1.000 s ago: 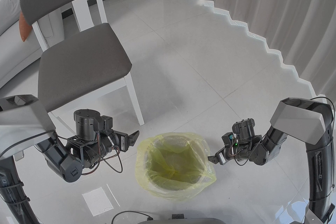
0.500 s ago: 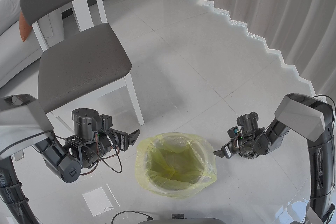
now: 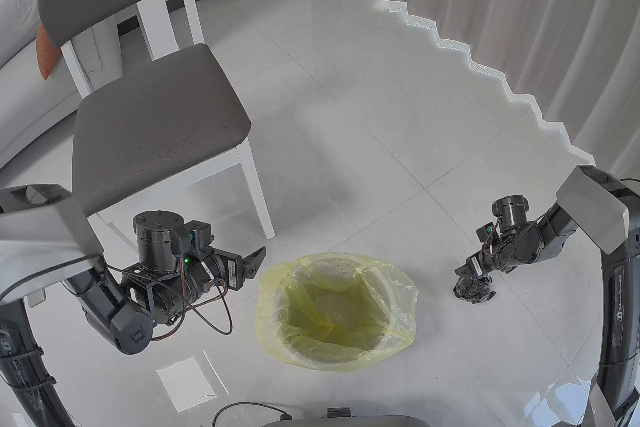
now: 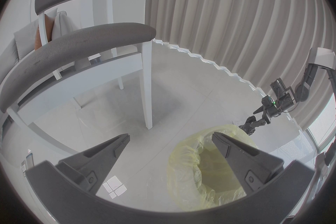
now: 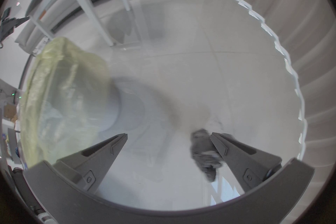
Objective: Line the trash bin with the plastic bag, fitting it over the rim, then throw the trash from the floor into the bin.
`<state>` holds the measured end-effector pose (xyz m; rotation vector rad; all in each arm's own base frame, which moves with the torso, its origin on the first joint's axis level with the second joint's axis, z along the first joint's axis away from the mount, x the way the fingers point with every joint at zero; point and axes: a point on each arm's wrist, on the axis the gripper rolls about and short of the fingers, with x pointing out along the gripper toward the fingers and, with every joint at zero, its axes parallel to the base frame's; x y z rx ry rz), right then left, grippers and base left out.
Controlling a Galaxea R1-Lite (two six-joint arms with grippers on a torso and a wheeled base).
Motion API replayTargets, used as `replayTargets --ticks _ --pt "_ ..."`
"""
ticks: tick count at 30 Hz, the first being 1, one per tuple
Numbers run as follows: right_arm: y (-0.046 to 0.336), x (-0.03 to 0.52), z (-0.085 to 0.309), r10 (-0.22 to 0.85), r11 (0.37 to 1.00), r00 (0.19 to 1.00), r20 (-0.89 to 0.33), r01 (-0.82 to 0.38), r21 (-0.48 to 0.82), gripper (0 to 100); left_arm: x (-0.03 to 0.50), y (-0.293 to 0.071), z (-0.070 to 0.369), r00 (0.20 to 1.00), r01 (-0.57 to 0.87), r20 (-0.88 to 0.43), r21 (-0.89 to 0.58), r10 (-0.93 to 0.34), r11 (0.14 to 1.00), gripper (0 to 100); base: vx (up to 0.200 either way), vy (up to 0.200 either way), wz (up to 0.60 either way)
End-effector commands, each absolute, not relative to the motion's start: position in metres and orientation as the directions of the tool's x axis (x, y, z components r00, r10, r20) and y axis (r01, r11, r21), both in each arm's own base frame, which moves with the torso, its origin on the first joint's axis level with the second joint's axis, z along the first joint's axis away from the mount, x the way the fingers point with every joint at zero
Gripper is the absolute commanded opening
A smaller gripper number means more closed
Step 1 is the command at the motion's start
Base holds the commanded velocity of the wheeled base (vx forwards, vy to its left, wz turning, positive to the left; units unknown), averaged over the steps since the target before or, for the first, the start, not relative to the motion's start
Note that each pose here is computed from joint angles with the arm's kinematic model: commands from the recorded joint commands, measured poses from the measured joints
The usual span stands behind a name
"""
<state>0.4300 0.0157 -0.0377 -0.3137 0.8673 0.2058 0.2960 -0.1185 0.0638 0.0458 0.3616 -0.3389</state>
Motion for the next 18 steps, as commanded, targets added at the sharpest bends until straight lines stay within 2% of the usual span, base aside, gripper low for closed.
replayTargets --ticks 1,8,11,12,18 --pt "0.005 0.44 -0.05 0.019 0.941 0.605 -0.796 -0.279 -0.19 100 0.295 -0.117 0.062 0.878 0.33 -0.363 -0.016 -0.313 0.944 100 0.0 0.0 0.0" --pt "0.003 0.452 -0.056 -0.016 0.942 0.541 -0.841 -0.274 -0.194 100 0.295 -0.117 0.063 0.88 0.329 -0.358 -0.015 -0.312 0.944 100 0.0 0.0 0.0" --pt "0.003 0.452 -0.055 -0.016 0.942 0.54 -0.841 -0.274 -0.194 100 0.294 -0.117 0.063 0.88 0.329 -0.358 -0.015 -0.312 0.944 100 0.0 0.0 0.0" --pt "0.003 0.452 -0.054 -0.03 0.941 0.498 -0.867 -0.277 -0.192 100 0.294 -0.116 0.062 0.879 0.328 -0.363 -0.014 -0.31 0.945 100 0.0 0.0 0.0" --pt "0.0 0.454 -0.054 -0.077 0.941 0.439 -0.895 -0.264 -0.21 100 0.294 -0.117 0.062 0.879 0.329 -0.361 -0.014 -0.312 0.944 100 0.0 0.0 0.0"
